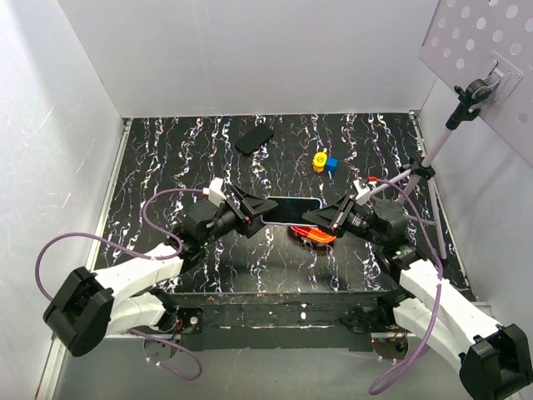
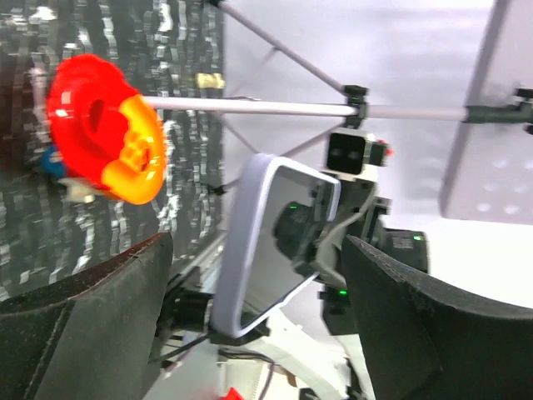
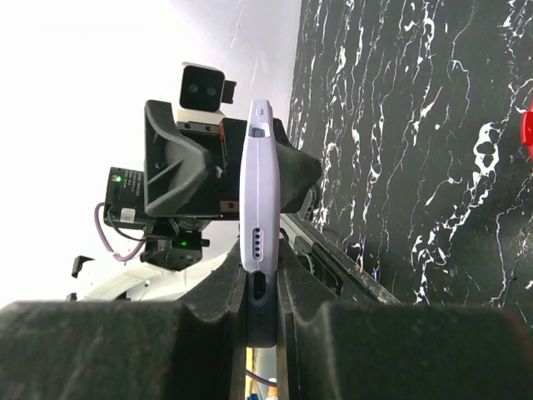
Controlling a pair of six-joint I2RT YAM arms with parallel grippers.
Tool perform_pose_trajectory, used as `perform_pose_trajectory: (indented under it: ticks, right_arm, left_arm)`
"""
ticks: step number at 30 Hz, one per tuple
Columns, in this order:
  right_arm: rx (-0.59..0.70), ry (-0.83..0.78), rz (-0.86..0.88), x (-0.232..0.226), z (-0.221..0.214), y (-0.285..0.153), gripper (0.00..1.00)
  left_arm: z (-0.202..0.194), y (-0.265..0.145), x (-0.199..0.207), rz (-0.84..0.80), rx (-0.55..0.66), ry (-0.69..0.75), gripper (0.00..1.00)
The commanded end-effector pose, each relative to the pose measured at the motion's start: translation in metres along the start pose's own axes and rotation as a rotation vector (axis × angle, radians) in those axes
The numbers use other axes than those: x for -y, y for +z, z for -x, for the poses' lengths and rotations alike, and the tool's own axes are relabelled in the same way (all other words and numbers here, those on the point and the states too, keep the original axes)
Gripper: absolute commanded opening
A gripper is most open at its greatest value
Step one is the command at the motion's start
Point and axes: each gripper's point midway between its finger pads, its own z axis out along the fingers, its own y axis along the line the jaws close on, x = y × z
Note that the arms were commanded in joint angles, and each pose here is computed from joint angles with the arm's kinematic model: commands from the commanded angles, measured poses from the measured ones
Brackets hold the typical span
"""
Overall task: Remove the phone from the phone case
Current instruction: Adjust the phone.
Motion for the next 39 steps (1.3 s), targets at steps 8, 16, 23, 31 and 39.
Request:
perform_pose_trajectory:
  ticks: [8, 16, 23, 31, 39]
  right_arm:
    - [0.059, -0.037, 0.162, -0.041, 0.011, -0.006, 0.01]
    - [0.071, -0.02, 0.178, -0.041, 0.011, -0.007, 0.01]
    - [0.053, -0.028, 0.173, -0.04, 0.008, -0.005, 0.01]
    - [-0.164, -0.296, -0.103, -0.008, -0.014, -0.019, 0.83]
    - [-0.402, -0.403, -0.087, -0.005, -0.032, -0.017, 0.88]
  left_arm:
    - [-0.025, 0.017, 0.063, -0.293, -0.12, -0.084, 0.59]
    - [-0.022, 0.028, 0.083, -0.361, -0.098, -0.109, 0.52]
    - [-0.026, 0.034, 0.088, -0.389, -0.127, -0.131, 0.13]
    - [-0.028, 0.023, 0.064, -0.257, -0.23, 0.151, 0.0]
    - [-0.037, 0.007, 0.042, -0.115, -0.373, 0.391, 0.0]
